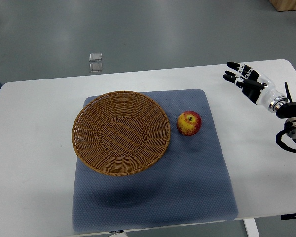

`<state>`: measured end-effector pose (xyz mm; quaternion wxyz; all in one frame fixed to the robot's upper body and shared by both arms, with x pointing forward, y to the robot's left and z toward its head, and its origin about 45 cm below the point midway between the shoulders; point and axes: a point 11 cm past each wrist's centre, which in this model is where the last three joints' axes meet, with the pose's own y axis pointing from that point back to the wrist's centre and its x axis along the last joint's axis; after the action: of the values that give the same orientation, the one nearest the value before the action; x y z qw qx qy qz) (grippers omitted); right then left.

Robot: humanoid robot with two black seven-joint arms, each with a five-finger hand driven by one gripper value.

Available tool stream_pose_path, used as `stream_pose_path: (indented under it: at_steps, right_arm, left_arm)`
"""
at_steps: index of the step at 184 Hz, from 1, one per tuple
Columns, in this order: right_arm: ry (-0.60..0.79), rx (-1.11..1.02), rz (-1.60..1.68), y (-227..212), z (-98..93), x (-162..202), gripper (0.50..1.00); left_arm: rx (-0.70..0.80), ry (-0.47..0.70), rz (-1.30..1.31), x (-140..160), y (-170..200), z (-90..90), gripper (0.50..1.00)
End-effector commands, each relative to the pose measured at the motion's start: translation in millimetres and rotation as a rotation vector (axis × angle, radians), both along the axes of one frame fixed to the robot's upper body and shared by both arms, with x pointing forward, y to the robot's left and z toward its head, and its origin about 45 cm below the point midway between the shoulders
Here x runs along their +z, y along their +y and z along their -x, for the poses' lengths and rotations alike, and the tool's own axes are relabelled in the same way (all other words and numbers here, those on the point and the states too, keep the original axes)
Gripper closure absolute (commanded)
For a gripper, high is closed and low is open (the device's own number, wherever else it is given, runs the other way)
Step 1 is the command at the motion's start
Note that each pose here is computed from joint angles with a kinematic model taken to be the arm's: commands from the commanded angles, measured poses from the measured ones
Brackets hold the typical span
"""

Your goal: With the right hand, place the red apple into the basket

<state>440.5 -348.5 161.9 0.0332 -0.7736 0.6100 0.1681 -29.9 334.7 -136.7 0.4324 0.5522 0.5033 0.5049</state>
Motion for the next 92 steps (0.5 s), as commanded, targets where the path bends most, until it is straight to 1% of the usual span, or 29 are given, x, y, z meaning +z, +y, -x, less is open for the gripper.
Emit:
stream_pose_path:
  at_steps: [1, 13, 26, 92]
  right_arm:
    - [-0.003, 0.002, 0.000, 0.1, -0.8, 1.4, 0.576]
    - [-0.002, 0.000, -0.002, 0.1, -0.4, 0.5, 0.576]
    - [0.000, 0.001, -0.005, 1.3, -0.1, -0.4, 0.576]
    - [-0.004, 0.017, -0.025, 6.9, 0.3, -1.5, 0.576]
  left_arm:
    - [-0.001, 0.001, -0.001, 0.0, 0.1, 1.1, 0.500]
    - [-0.001, 0.001, 0.001, 0.0, -0.4, 1.1, 0.500]
    - [0.001, 0.009, 0.002, 0.0, -0.6, 5.6, 0.500]
    - [0.000, 0.005, 0.004, -0.1, -1.1, 3.7, 0.500]
